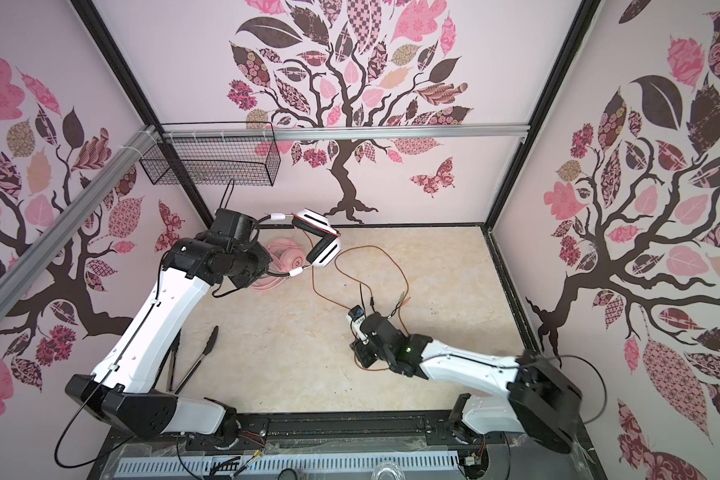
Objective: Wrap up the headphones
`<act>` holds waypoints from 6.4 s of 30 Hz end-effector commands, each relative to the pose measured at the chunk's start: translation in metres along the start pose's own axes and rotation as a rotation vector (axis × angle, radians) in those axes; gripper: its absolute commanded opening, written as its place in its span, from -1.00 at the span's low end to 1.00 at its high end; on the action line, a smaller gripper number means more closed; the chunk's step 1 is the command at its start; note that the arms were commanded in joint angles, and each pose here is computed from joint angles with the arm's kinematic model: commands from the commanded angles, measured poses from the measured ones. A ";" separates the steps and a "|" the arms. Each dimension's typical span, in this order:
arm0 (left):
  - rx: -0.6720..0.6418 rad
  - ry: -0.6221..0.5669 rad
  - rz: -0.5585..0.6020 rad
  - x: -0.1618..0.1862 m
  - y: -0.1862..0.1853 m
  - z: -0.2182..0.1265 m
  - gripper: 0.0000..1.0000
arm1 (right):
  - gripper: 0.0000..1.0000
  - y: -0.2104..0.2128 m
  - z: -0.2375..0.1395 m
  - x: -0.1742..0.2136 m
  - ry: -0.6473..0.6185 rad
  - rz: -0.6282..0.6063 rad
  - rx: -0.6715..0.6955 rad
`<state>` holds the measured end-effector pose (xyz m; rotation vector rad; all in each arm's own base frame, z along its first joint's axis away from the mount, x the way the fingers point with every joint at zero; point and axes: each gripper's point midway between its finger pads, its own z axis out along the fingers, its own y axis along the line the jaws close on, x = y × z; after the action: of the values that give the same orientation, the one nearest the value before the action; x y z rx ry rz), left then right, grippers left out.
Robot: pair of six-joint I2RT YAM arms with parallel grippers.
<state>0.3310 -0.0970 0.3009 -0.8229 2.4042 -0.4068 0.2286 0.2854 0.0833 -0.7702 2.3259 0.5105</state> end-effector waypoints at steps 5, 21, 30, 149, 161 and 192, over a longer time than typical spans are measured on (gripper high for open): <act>0.110 -0.035 -0.021 -0.004 -0.010 -0.026 -1.00 | 0.20 0.004 0.096 -0.064 0.063 -0.142 0.020; 0.114 -0.029 0.009 0.001 -0.004 -0.037 -1.00 | 0.26 -0.009 0.097 -0.088 -0.136 -0.189 0.079; 0.116 -0.030 0.014 0.002 -0.003 -0.039 -1.00 | 0.33 -0.001 0.070 -0.104 -0.364 -0.270 0.042; 0.310 0.340 0.723 0.126 0.002 -0.021 -1.00 | 0.09 -0.029 -0.111 -0.156 -0.476 -0.011 -0.060; 0.250 0.274 0.676 0.100 -0.008 -0.023 -1.00 | 0.33 -0.025 -0.074 -0.074 -0.352 0.213 -0.229; 0.083 0.137 0.406 0.048 0.004 0.003 -1.00 | 0.46 -0.036 -0.062 0.025 -0.410 0.280 -0.244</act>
<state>0.2858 -0.1279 0.2540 -0.1897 2.6924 -0.4367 0.1994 0.2163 0.0872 -0.4395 2.1007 0.9800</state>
